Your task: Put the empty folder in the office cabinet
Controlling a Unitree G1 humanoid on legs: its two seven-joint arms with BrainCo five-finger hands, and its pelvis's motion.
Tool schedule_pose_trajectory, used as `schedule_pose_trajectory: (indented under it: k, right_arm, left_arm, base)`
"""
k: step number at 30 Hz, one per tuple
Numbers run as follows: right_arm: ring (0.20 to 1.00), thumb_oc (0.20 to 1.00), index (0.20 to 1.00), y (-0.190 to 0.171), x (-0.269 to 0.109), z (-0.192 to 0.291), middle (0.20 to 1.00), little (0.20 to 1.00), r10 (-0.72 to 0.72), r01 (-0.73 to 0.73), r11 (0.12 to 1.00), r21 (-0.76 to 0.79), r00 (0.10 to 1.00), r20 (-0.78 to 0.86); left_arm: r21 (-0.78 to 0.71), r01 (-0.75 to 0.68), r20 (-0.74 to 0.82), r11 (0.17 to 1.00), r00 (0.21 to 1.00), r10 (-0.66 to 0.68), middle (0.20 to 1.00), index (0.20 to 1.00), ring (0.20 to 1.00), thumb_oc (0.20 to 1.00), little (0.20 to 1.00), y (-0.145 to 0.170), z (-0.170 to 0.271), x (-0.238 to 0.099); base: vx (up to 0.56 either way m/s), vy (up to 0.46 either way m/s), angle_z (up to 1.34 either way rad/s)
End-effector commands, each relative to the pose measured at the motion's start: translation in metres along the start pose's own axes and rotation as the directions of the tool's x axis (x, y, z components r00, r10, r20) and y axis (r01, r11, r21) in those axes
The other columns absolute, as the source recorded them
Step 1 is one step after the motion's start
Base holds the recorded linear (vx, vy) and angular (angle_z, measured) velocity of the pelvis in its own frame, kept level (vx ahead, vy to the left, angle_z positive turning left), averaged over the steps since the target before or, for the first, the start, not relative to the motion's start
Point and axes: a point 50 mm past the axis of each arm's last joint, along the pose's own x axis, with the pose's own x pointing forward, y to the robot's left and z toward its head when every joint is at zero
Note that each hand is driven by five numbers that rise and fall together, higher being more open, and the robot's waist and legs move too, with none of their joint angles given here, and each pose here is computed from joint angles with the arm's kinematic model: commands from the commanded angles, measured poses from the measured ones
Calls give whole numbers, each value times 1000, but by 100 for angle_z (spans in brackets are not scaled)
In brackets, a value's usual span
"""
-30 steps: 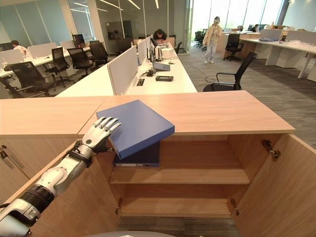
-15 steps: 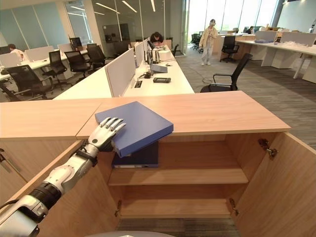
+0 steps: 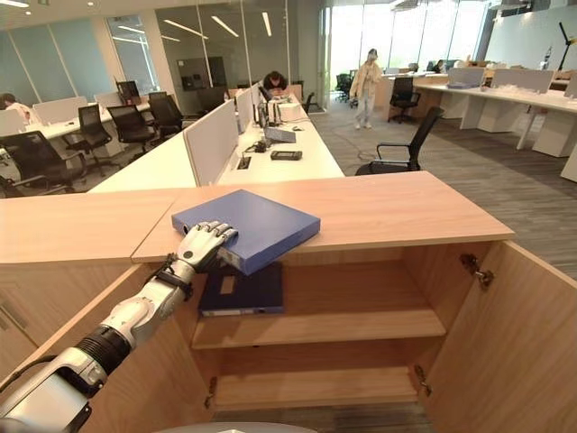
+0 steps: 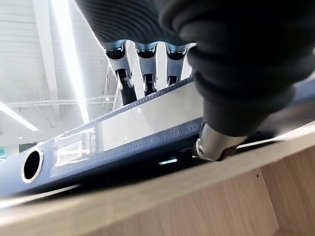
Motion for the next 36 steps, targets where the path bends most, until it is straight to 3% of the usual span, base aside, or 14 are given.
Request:
schedule_pose_trajectory:
  k: [1,18,26,29,32,36]
  right_arm:
    - [1000,1000,1000,3,0,-7,1000,1000,0,0,1000,24,1000,-25]
    - [1000,1000,1000,3,-5,-29,1000,1000,11,-10,1000,17,997,-77]
    - [1000,1000,1000,9,-3,-21,1000,1000,3,0,998,64,999,-54]
    - [1000,1000,1000,12,1,-3,1000,1000,-4,4,992,125,1000,-1]
    - [1000,1000,1000,17,5,33,1000,1000,-8,-15,979,202,994,111]
    - [1000,1000,1000,20,6,62,1000,1000,-8,-46,965,259,979,205]
  left_arm:
    - [56,-62,-34,996,997,64,200,200,200,200,200,24,-17,23]
    - [20,76,-122,997,990,-73,200,200,200,200,200,-11,-24,2]
    - [-199,-108,-22,974,994,106,200,200,200,200,200,34,5,9]
    - [-380,-158,44,911,981,188,200,200,200,200,200,59,23,3]
    - [-616,-164,49,770,968,245,200,200,200,200,200,75,31,-17]
    - [-755,-90,91,650,967,239,200,200,200,200,200,86,33,-41]
  base:
    - [0,0,0]
    - [30,-8,-2]
    - [-43,-11,0]
    - [-273,-21,2]
    - [-371,-35,3]
    - [-271,-41,11]
